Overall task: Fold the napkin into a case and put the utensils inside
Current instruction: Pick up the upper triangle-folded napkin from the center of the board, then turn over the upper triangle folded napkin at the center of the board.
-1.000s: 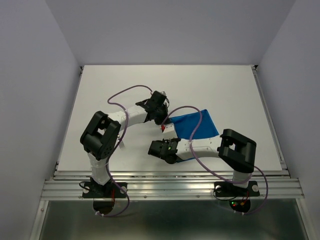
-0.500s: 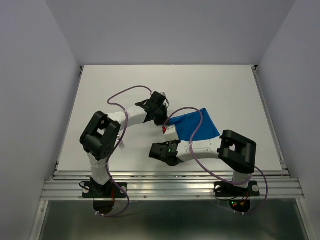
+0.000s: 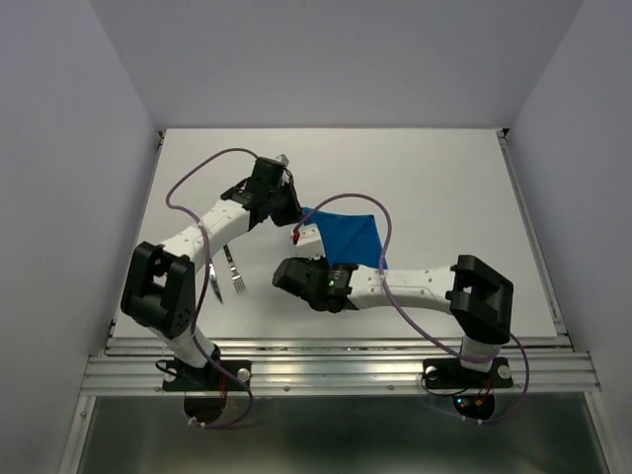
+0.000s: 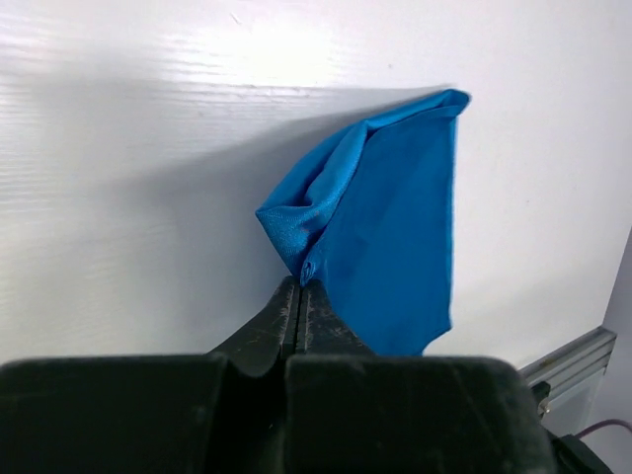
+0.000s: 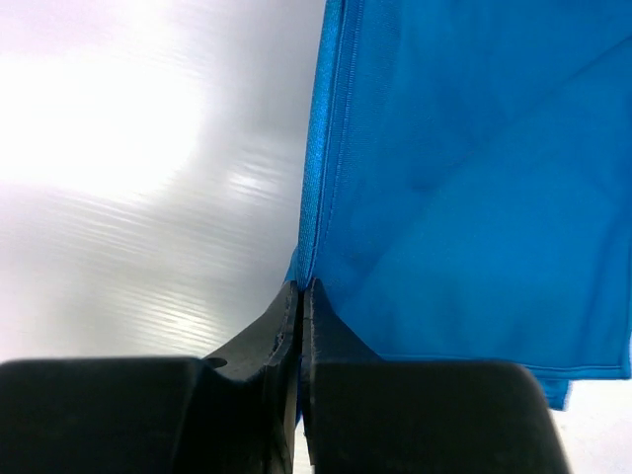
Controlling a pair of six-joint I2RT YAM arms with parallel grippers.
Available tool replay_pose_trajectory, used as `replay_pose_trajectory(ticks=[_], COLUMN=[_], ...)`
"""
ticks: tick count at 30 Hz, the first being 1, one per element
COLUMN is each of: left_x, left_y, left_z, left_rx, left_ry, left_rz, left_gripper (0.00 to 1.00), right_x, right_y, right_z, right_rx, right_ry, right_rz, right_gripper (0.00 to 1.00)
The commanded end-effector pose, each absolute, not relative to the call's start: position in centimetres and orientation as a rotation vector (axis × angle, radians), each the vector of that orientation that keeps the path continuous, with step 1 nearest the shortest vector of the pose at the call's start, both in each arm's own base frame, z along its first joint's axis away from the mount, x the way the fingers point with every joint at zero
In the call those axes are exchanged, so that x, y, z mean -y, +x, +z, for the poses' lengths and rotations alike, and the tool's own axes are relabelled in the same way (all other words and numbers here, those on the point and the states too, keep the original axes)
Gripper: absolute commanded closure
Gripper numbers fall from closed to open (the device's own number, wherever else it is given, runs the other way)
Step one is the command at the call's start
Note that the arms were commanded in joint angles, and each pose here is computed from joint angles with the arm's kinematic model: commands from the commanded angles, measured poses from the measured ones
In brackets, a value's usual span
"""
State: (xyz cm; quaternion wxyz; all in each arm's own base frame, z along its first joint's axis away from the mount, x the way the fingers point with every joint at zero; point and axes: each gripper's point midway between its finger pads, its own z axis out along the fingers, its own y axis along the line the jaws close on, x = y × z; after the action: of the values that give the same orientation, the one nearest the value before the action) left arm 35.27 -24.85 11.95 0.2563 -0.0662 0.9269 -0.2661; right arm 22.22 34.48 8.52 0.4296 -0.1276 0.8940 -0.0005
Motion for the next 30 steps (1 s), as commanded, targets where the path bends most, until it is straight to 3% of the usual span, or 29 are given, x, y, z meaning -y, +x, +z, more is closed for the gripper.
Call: replay_pose_trajectory(ticks=[1,21,27,30], left_x=[21.0,1.2,0.6,1.4], left_y=[37.2,37.4,37.8,38.8], left_z=[16.7,28.6,32.7,33.3], left_rx=[-2.356,-2.039,-1.937,-1.919], left_ry=[-0.210,-0.527,-0.511,-0.496], left_rz=[-0.688,-0.352,-0.363,-0.401], left_gripper=[1.00,1.00,1.00,1.00], right_x=[-40.3,-59.8,-61.0,-59.5], right_y=[22.1,20.4,19.6,20.2], right_z=[11.8,22.7,28.6,28.0], right_rx=[-2.203,-2.007,-1.877,-1.884], right_ry=[-0.378,-0.563,-0.528,-0.478], right_rz=[0.232,1.010,1.188,1.200], right_gripper=[0.99,0.99,0.99,0.99])
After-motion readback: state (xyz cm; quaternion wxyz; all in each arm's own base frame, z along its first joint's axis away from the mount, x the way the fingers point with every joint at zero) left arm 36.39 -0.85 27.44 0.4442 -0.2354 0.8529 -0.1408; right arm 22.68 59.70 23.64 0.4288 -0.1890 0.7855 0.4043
